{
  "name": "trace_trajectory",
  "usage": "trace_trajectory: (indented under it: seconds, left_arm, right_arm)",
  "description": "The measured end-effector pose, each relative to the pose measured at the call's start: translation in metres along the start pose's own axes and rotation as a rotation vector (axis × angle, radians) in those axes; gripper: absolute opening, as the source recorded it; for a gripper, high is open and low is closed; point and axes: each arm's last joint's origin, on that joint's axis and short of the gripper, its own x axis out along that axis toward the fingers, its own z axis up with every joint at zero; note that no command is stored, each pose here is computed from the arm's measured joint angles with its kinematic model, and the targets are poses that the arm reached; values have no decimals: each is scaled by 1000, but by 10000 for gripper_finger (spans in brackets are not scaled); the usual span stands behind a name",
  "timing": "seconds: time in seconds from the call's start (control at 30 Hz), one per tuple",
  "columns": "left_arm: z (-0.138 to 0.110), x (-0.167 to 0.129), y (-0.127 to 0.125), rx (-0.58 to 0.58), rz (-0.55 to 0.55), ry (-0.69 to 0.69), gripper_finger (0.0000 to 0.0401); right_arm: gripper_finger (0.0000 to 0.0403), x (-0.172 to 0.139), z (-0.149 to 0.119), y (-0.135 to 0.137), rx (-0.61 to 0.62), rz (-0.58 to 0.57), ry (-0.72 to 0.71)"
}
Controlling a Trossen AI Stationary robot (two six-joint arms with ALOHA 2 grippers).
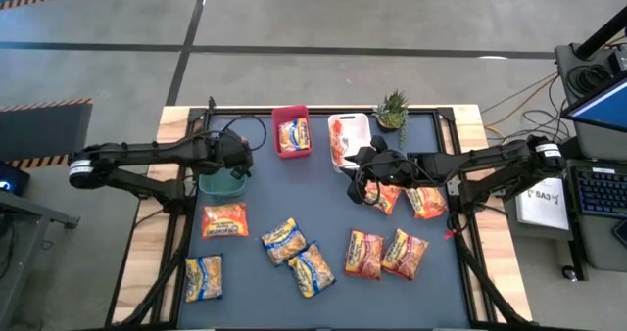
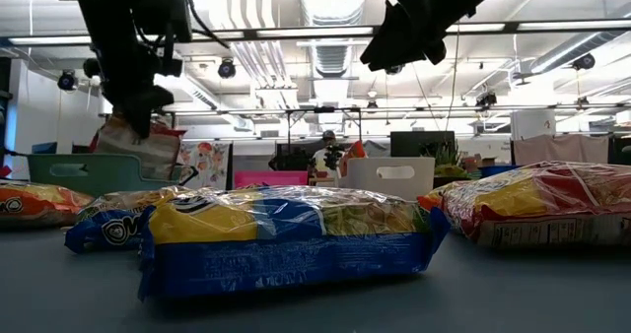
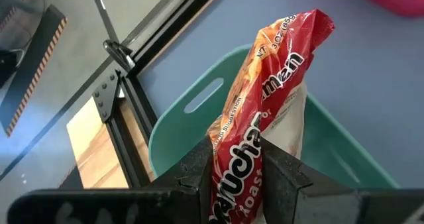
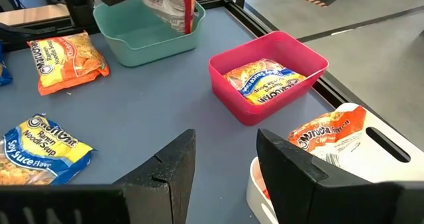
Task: Sort Maruchan noodles
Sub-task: Put the red noodle pack into the green bin
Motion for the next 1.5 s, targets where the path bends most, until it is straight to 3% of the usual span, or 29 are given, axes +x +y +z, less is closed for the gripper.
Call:
trace_trajectory:
  seconds: [0.63,0.97,1.33,1.5]
  left_arm:
    - [-9,14,-6,-19,41,-7,117]
    - [-8,15,-5,-34,67,-13,119]
    - [-5,1,14,-111,230,-3,114]
    - [14,-18,18,-132,149,-28,114]
  right_arm:
    - [150,0,0,0,3,0,0]
    - [150,0,0,0,3,0,-1]
    - [150,0,0,0,0,0,-1]
    - [151,0,0,0,0,0,0]
